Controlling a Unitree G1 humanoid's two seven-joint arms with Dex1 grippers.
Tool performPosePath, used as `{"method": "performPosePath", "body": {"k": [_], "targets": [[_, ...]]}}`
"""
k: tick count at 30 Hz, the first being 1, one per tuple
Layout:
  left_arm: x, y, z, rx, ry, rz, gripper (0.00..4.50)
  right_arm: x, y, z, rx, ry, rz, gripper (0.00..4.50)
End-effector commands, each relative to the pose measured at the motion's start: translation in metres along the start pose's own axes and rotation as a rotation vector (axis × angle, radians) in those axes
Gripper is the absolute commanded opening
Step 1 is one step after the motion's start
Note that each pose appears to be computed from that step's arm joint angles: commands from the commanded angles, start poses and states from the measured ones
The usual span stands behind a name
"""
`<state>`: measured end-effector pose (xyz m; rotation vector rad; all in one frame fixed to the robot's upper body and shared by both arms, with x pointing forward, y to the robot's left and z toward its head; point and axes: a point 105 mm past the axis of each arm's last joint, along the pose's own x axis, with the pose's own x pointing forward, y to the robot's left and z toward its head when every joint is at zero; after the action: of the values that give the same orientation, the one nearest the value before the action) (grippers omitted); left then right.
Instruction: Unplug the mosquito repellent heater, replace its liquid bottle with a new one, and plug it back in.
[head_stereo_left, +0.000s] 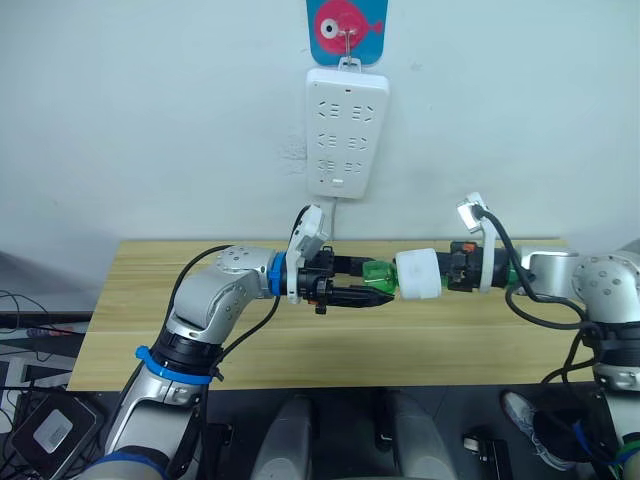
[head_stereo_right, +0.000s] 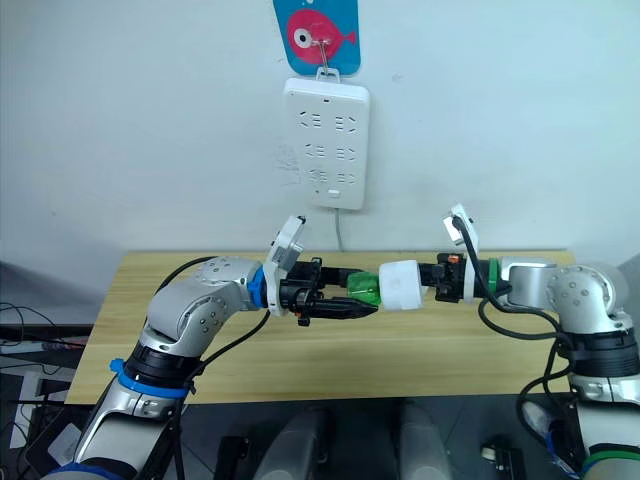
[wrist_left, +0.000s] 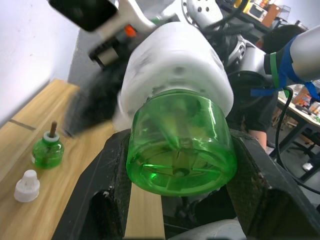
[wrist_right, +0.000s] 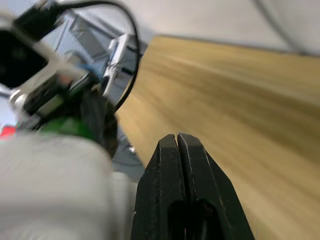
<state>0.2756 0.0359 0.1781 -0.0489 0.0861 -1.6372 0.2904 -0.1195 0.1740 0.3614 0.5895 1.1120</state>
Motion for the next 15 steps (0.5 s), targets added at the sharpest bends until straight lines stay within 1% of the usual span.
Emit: {"method": "performPosePath", "body": {"k": [1,5,9,12,15], "targets": [[-0.005,0.015,0.006,0.064,-0.005,0.102,2.27,-0.003,0.036,-0.011,-0.020,0.068,0.180,0.06],[-0.006,0.024,0.002,0.100,0.018,0.153,2.27,-0.008,0.051,-0.022,0.007,0.115,0.248,0.06],[-0.007,0.028,-0.001,0.119,0.036,0.170,2.27,-0.010,0.060,-0.029,0.027,0.138,0.292,0.06],[-0.007,0.029,-0.001,0.124,0.037,0.177,2.27,-0.010,0.061,-0.030,0.030,0.137,0.296,0.06],[-0.006,0.028,0.000,0.122,0.034,0.166,2.27,-0.007,0.056,-0.030,0.028,0.122,0.266,0.06]]}}
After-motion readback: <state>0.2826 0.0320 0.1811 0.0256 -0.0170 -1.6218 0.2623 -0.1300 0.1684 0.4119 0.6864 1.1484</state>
